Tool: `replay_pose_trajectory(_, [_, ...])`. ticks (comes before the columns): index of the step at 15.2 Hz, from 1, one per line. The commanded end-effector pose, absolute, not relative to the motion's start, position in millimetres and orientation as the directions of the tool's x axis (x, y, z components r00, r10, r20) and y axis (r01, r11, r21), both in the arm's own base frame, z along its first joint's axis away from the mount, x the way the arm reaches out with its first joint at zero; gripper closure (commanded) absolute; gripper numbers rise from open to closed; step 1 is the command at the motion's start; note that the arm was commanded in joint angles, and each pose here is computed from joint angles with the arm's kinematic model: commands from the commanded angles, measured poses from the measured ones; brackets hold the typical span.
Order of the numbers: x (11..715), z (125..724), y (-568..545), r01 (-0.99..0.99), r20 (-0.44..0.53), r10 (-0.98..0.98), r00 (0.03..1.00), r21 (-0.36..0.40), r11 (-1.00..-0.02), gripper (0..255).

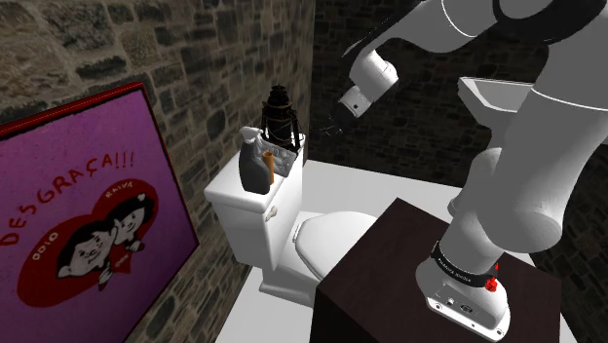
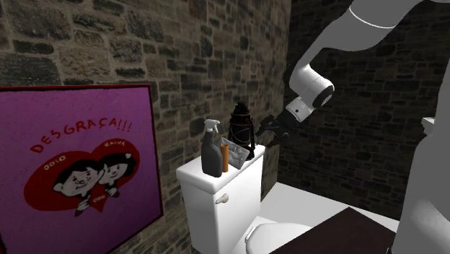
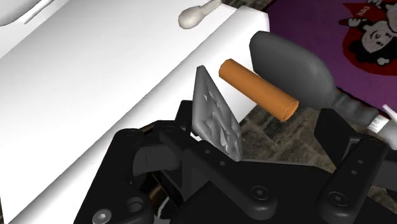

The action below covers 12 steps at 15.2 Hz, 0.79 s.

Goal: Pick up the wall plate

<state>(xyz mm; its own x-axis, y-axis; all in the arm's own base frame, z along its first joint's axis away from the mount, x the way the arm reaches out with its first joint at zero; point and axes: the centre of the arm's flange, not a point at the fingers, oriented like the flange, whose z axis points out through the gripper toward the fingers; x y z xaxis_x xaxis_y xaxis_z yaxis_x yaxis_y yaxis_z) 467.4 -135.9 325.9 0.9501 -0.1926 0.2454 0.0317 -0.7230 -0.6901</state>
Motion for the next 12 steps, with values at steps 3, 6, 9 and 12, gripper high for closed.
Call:
replay_pose_trajectory(3, [506.6, 279.6, -136.2, 0.085, 0.288, -0.233, 0.929, -0.778, -0.622, 0])
replay_pose_trajectory(6, [536.1, 245.7, -134.7, 0.124, 0.308, -0.262, 0.915, -0.831, -0.542, 0])
replay_pose_trajectory(9, [537.3, 233.9, -134.6, 0.126, 0.308, -0.263, 0.914, -0.833, -0.539, 0])
replay_pose_trajectory(12, [537.3, 218.1, -134.6, 0.126, 0.308, -0.263, 0.914, -0.833, -0.539, 0])
